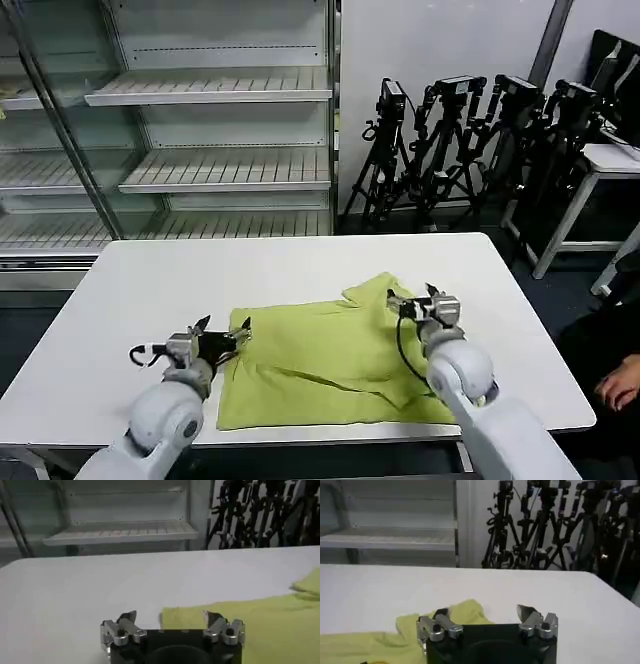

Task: Fold and organize the clothes.

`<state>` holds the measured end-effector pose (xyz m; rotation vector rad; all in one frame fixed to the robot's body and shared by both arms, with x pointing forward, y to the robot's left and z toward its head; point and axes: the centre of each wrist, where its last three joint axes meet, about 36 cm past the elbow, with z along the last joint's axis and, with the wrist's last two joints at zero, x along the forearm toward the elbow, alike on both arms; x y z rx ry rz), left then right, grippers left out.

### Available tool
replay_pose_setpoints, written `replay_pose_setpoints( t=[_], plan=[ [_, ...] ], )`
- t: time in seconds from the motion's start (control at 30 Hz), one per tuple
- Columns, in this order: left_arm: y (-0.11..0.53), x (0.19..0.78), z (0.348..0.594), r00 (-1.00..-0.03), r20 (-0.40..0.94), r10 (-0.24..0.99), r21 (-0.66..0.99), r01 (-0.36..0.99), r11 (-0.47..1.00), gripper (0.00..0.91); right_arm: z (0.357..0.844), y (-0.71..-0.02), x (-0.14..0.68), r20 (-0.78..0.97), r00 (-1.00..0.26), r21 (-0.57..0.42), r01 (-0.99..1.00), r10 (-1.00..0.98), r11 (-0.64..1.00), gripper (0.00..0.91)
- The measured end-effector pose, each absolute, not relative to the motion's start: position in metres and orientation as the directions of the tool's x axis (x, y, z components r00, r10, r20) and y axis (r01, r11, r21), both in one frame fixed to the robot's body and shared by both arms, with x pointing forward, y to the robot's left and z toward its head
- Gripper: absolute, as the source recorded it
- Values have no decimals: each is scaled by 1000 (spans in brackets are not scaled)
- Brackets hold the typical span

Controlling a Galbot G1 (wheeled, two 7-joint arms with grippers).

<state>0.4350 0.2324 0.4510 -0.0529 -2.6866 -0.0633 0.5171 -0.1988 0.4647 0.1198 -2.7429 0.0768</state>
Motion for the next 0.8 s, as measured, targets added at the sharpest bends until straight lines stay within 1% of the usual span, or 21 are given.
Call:
replay_pose_setpoints(
  t=[0.27,0.3,0.33,0.37,0.47,0.5,0.53,0.57,0.6,0.63,0.67,0.7,0.73,0.77,0.8],
  plan=[
    [226,471,443,-888,460,16,43,40,998,907,453,-186,558,436,-898,-59,-97,-62,994,907],
    [225,475,442,-886,463,18,42,42,998,846,452,-186,562,442,-895,-59,-95,-59,994,907],
    [225,478,440,-885,466,17,43,42,998,554,450,-185,567,448,-892,-57,-93,-58,994,907],
    [224,481,439,-883,468,15,44,41,998,30,449,-184,571,455,-889,-55,-91,-56,994,907],
    [223,486,436,-877,480,15,44,41,998,30,443,-181,581,477,-877,-49,-90,-56,995,907],
    [223,487,435,-876,482,14,45,41,998,30,441,-181,583,482,-874,-47,-90,-56,995,836],
    [223,488,434,-874,485,15,45,42,998,30,440,-180,585,487,-872,-46,-89,-55,995,786],
    [222,488,433,-873,488,16,44,43,998,30,439,-180,587,490,-870,-44,-88,-55,995,675],
    [222,488,432,-871,490,18,44,45,998,30,438,-179,588,493,-868,-41,-87,-55,995,615],
    [222,488,432,-870,492,19,44,46,998,30,437,-179,589,497,-866,-38,-85,-55,996,453],
    [221,488,431,-869,494,21,42,48,998,30,436,-179,591,500,-864,-35,-84,-55,996,353],
    [221,487,430,-868,496,24,40,50,998,30,435,-180,591,504,-862,-32,-82,-55,996,171],
    [220,487,430,-867,498,26,39,52,998,30,434,-180,592,508,-860,-29,-82,-56,996,50],
    [220,486,429,-866,500,28,37,54,998,30,433,-179,592,512,-857,-25,-82,-58,996,10],
    [220,485,429,-865,502,30,35,56,998,30,432,-179,592,515,-855,-23,-83,-60,996,0]
  ],
)
